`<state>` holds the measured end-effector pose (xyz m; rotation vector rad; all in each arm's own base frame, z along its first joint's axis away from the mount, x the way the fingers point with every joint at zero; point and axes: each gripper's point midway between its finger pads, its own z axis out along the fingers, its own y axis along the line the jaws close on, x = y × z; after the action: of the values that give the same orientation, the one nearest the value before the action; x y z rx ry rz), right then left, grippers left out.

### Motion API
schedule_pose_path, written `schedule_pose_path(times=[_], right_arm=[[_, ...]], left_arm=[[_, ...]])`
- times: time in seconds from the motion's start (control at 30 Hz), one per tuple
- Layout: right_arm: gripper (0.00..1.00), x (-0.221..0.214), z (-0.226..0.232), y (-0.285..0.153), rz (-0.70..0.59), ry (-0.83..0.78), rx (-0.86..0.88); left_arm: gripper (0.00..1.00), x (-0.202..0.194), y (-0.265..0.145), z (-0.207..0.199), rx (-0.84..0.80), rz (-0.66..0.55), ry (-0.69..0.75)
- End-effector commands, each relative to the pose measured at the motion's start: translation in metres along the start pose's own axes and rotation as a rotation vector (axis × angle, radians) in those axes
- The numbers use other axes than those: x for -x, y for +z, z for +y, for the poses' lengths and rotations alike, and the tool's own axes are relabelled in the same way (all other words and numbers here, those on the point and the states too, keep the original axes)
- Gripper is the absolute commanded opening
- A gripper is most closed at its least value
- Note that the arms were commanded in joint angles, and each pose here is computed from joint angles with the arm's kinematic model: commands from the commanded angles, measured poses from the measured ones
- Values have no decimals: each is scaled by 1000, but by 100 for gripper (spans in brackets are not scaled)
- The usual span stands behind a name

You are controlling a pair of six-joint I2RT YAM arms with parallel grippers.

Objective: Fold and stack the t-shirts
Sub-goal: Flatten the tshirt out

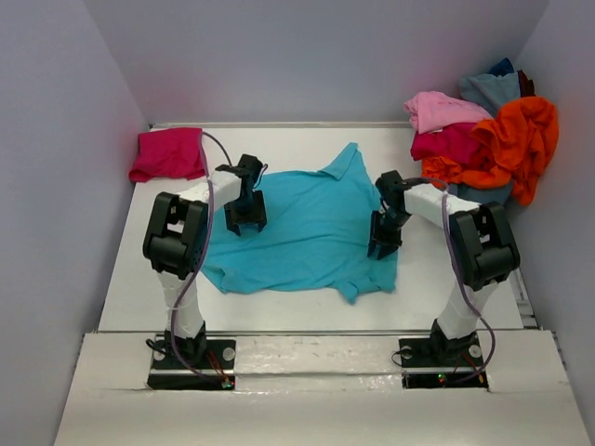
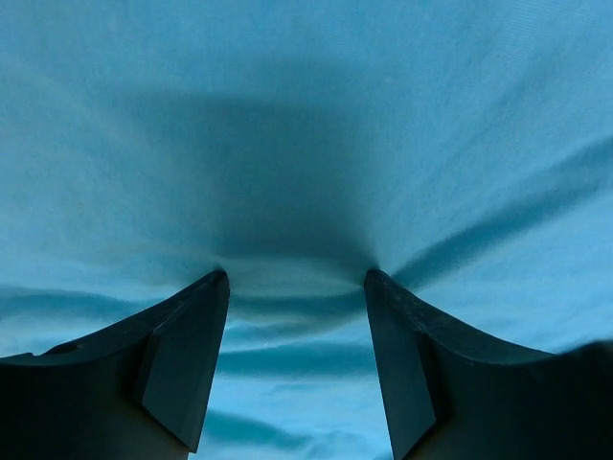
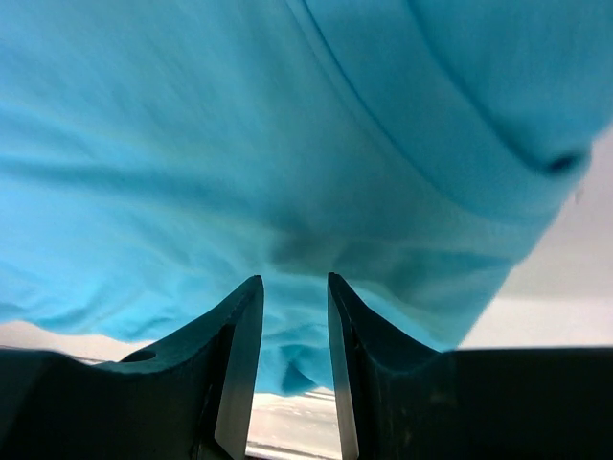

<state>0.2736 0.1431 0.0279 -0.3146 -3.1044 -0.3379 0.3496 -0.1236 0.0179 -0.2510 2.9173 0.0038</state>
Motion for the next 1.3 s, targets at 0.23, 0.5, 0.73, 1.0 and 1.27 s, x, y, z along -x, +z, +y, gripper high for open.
schedule_pose_path(times=[0.23,0.5,0.73,1.0,1.27], right_arm=[[39,-72,-1,-27,53,-24,52],[39,-64,0,-34,-10,-42,35],[39,-25,25,-44,-62,-82,55],[40,13,45,-59,-141,-102,53],[40,59,70,-54,-179,-132,52]], left_arm=[[71,-77,-21,0,-39,118,60],[72,-56,-24,2,6,54,52],[72,-25,-16,-28,-75,77,34],[73,6,-21,-35,-68,32,28],[73,16,-12,-21,-80,54,-32]])
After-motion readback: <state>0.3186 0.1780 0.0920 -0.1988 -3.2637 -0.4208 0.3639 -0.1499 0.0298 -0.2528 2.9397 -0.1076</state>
